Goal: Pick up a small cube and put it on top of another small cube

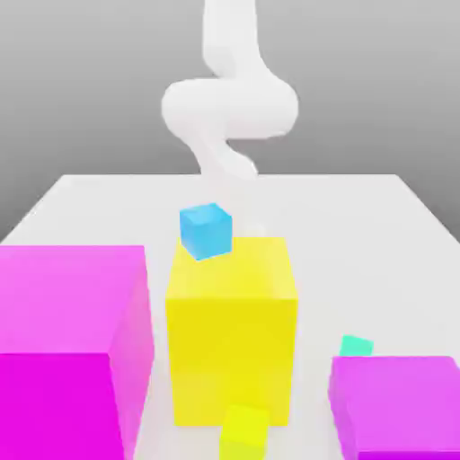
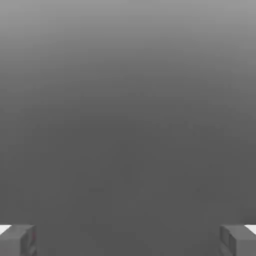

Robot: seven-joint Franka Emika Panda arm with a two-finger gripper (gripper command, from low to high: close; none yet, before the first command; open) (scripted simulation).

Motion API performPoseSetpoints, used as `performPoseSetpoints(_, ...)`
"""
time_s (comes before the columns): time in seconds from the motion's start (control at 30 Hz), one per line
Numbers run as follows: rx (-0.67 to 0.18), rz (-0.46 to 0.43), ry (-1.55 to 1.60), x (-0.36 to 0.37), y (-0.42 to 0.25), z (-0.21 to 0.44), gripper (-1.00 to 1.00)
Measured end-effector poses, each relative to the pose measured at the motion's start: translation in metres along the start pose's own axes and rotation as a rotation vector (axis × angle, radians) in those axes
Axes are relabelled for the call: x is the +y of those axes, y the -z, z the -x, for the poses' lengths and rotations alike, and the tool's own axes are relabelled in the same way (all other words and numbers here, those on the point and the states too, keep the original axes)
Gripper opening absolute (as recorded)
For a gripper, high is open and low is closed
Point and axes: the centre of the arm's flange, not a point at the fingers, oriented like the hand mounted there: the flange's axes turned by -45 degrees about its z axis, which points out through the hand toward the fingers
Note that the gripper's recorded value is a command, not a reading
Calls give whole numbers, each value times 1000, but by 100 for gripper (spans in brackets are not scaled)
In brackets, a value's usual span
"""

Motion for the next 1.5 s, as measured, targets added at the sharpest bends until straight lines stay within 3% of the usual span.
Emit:
performPoseSetpoints(0.17,-176,-41,-71,-52,-112,36,0)
performPoseSetpoints(0.37,-389,-31,-157,-110,-224,120,0)
performPoseSetpoints(0.73,-726,134,-280,-169,-334,342,0)
performPoseSetpoints(1.0,-715,175,-353,-143,-388,388,0)
performPoseSetpoints(1.03,-715,176,-353,-143,-393,392,-100)
performPoseSetpoints(1.27,-713,175,-353,-143,-393,392,-100)
performPoseSetpoints(1.5,-702,153,-310,-152,-346,351,-100)
